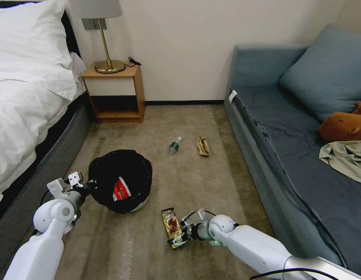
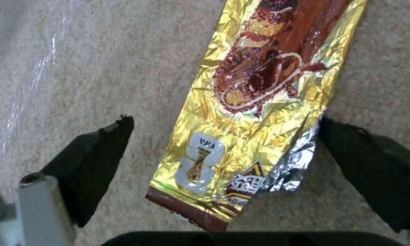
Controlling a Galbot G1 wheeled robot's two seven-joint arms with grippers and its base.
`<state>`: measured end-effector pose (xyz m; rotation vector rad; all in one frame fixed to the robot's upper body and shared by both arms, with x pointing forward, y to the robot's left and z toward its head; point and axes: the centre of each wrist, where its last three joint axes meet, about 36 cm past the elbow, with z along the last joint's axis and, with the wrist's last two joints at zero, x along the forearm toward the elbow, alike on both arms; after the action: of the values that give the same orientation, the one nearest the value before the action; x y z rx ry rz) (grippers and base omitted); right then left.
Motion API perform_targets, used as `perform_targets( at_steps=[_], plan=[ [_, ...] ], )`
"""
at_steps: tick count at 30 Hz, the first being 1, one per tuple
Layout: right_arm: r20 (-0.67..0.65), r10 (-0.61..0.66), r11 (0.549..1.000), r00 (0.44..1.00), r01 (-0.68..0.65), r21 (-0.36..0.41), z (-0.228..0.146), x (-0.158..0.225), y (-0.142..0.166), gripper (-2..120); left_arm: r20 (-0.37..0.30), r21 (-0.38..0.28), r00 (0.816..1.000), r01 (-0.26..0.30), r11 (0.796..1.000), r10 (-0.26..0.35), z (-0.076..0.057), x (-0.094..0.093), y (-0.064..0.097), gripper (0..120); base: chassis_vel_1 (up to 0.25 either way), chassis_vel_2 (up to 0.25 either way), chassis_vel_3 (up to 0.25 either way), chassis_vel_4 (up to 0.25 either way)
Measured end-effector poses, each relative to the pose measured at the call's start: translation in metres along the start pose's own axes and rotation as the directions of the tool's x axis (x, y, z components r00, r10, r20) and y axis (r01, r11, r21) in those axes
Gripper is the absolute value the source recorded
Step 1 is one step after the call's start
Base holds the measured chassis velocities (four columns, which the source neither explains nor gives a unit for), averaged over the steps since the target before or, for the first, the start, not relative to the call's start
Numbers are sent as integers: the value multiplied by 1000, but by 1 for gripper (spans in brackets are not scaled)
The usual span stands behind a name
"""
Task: Pick up the trash bin, then pick up the garbage on the floor and place it into the trash bin.
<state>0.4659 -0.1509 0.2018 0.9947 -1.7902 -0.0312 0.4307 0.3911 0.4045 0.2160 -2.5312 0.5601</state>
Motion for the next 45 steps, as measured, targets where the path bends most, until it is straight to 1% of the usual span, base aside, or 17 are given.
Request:
perform_targets(
  at_steps=[4, 5, 7, 9, 10, 13, 14, 17, 18, 19, 20, 23, 24, 26, 28, 36, 45],
  plan=[
    [3, 7, 1000, 1000, -7, 7, 1, -1, 0, 91, 1, 0, 1000, 1, 1000, -1, 0, -1, 1, 2, 0, 0, 0, 0],
    [8, 11, 1000, 1000, -11, 10, 0, -4, 0, 83, 0, 0, 1000, 0, 1000, 0, 0, -2, 1, 2, 0, 0, 0, 0],
    [9, 11, 1000, 1000, -12, 10, 1, -5, 0, 79, 0, 0, 1000, 0, 1000, 0, 0, -2, 1, 2, 0, 0, 0, 0],
    [8, 17, 1000, 1000, -17, 14, 2, -7, -1, 68, -1, 0, 1000, -2, 1000, 2, 1, -3, 1, 2, 0, 0, 0, 0],
    [8, 17, 1000, 1000, -17, 14, 2, -7, -1, 68, -1, 0, 1000, -2, 1000, 2, 1, -3, 1, 2, 0, 0, 0, 0],
    [0, 12, 1000, 1000, -12, 20, 4, -7, -3, 53, -1, 2, 1000, 1, 1000, -1, 1, -2, 4, 2, 0, 0, 0, 0],
    [0, 12, 1000, 1000, -12, 20, 4, -7, -3, 53, -1, 2, 1000, 1, 1000, -1, 1, -2, 4, 2, 0, 0, 0, 0],
    [-8, 1, 1000, 1000, -1, 26, 7, -10, -3, 36, 0, 2, 1000, 4, 1000, -4, 1, -1, 6, 2, 0, 0, 0, 0],
    [-8, 1, 1000, 1000, -1, 26, 7, -10, -3, 36, 0, 2, 1000, 4, 1000, -4, 1, -1, 6, 2, 0, 0, 0, 0],
    [-11, 2, 1000, 1000, -1, 27, 8, -10, -3, 30, 0, 3, 1000, 5, 1000, -5, 1, -1, 7, 2, 0, 0, 0, 0],
    [-11, 2, 1000, 1000, -1, 27, 8, -10, -3, 30, 0, 3, 1000, 5, 1000, -5, 1, -1, 7, 2, 0, 0, 0, 0],
    [-15, 4, 999, 1000, -4, 32, 11, -13, -4, 16, -2, 5, 1000, 4, 1000, -4, 2, -1, 7, 2, 0, 0, 0, 0],
    [-15, 4, 999, 1000, -4, 32, 11, -13, -4, 16, -2, 5, 1000, 4, 1000, -4, 2, -1, 7, 2, 0, 0, 0, 0],
    [-18, -5, 999, 1000, 6, 32, 14, -16, -2, 5, -3, 6, 1000, 4, 1000, -4, 4, -1, 7, 2, 0, 0, 0, 0],
    [-17, -6, 999, 1000, 7, 32, 13, -16, -1, 1, -3, 6, 1000, 4, 1000, -4, 4, -1, 7, 2, 0, 0, 0, 0],
    [-7, 1, 1000, 1000, -1, 28, 13, -9, -7, 0, -2, 7, 1000, 5, 1000, -5, 4, 0, 7, 2, 0, 0, 0, 0],
    [36, 75, 997, 997, -75, -2, 4, 29, -35, 0, -2, 6, 1000, -4, 1000, 4, 5, -1, 5, 2, 0, 0, 0, 0]
  ],
)
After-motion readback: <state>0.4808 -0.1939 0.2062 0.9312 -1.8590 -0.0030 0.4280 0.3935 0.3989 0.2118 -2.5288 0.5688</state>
